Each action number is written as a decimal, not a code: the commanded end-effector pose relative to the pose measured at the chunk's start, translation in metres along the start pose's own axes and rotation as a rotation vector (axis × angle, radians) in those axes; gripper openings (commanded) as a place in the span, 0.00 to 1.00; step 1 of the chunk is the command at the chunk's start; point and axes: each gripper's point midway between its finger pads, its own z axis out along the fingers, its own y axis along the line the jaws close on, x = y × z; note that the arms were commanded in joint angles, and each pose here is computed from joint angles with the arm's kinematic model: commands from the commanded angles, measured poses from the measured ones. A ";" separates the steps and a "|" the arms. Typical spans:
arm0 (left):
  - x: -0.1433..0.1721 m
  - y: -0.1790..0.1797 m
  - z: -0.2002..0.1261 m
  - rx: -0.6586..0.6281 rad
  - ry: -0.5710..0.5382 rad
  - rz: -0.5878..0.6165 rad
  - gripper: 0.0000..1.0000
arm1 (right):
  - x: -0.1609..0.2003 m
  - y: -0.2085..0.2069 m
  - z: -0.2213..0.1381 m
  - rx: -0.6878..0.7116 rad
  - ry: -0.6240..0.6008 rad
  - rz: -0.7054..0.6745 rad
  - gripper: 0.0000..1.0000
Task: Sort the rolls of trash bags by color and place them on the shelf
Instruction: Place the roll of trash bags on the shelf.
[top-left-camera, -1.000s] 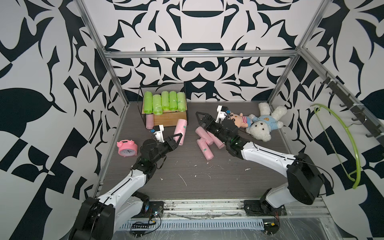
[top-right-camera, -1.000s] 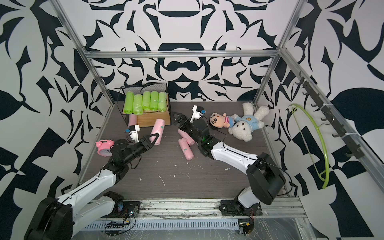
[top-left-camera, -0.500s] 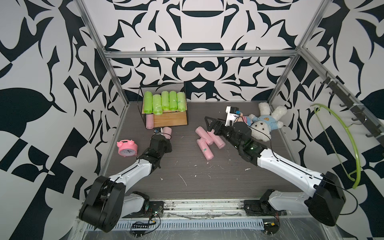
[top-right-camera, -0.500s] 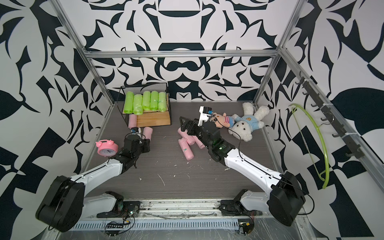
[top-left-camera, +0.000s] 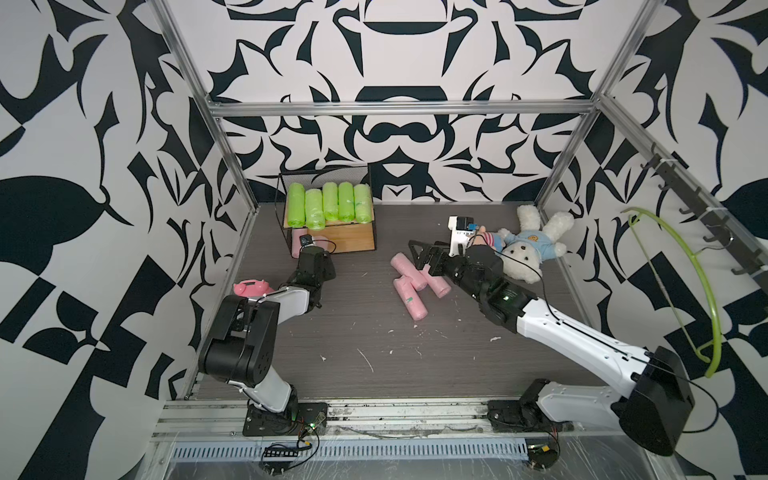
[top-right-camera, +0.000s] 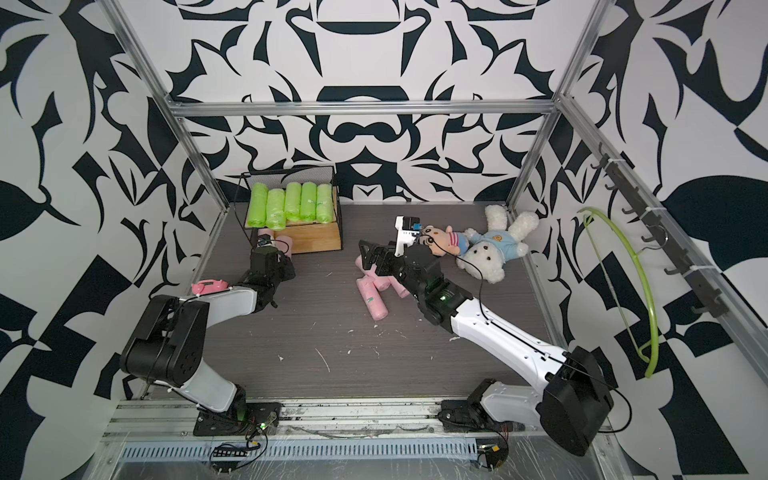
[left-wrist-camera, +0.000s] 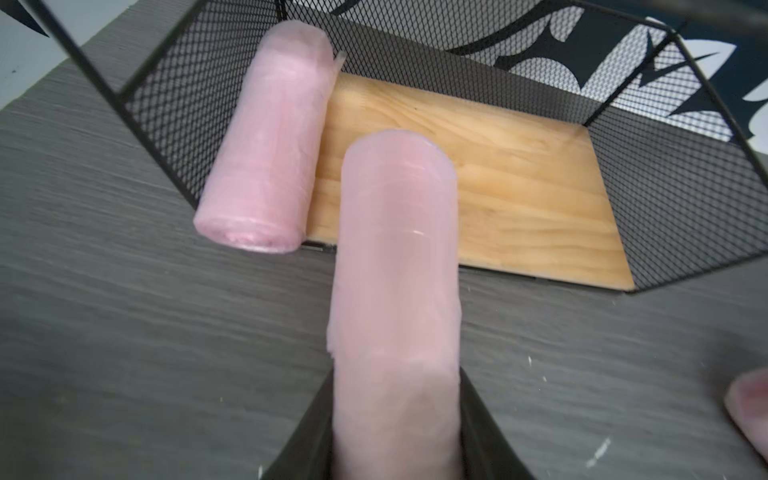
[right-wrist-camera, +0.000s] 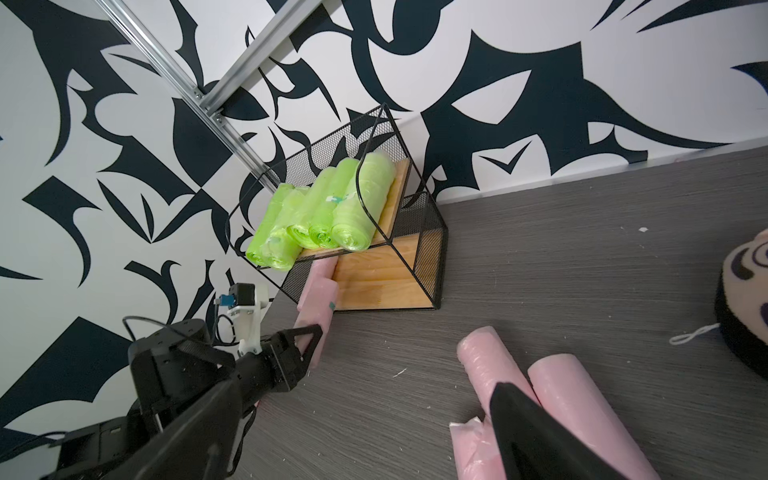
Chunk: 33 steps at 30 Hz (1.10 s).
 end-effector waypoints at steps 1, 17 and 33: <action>-0.025 -0.010 0.010 0.029 -0.078 -0.018 0.03 | -0.013 0.013 0.000 -0.047 -0.025 -0.012 0.99; -0.035 0.005 0.053 -0.016 -0.097 -0.103 0.14 | -0.002 0.011 0.006 -0.055 0.010 0.003 0.98; -0.037 0.016 0.064 -0.070 -0.076 -0.148 0.36 | 0.003 0.013 0.011 -0.069 0.030 0.026 0.97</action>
